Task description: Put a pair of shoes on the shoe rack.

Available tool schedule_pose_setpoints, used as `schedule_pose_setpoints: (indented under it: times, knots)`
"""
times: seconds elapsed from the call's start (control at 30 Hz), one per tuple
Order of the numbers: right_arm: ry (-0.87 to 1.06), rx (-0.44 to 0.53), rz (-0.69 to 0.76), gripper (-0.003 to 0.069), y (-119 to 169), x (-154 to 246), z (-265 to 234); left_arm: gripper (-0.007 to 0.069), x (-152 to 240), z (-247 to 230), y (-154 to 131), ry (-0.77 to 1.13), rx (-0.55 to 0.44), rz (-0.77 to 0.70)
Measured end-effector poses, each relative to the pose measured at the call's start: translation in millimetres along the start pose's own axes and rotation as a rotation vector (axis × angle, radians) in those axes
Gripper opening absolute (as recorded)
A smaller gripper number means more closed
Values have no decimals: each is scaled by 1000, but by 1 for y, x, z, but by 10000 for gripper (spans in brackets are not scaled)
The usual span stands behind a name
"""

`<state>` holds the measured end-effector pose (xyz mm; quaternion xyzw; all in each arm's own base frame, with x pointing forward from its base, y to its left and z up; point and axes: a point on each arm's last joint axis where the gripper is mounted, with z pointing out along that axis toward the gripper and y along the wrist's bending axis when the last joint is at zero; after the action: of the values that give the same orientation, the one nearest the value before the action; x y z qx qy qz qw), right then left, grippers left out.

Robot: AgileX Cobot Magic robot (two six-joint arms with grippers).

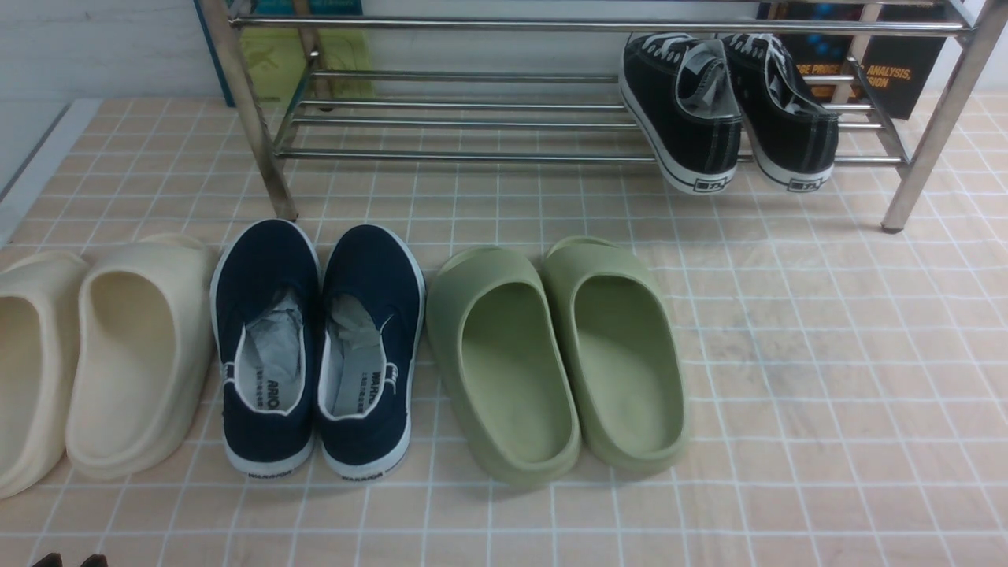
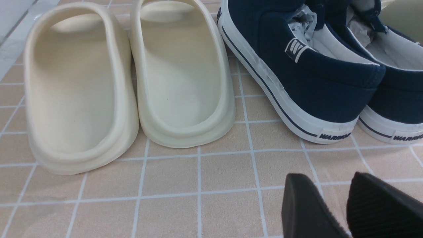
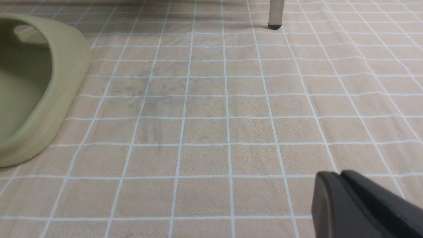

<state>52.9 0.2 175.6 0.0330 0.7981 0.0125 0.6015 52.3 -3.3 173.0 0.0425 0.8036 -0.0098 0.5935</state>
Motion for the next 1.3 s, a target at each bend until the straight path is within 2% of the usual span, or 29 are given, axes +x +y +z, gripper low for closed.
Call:
schedule_pose_setpoints:
  times: [1.3]
  knots:
    - [1,0,0,91,0,0,0,239,0,0,0,0,0,0]
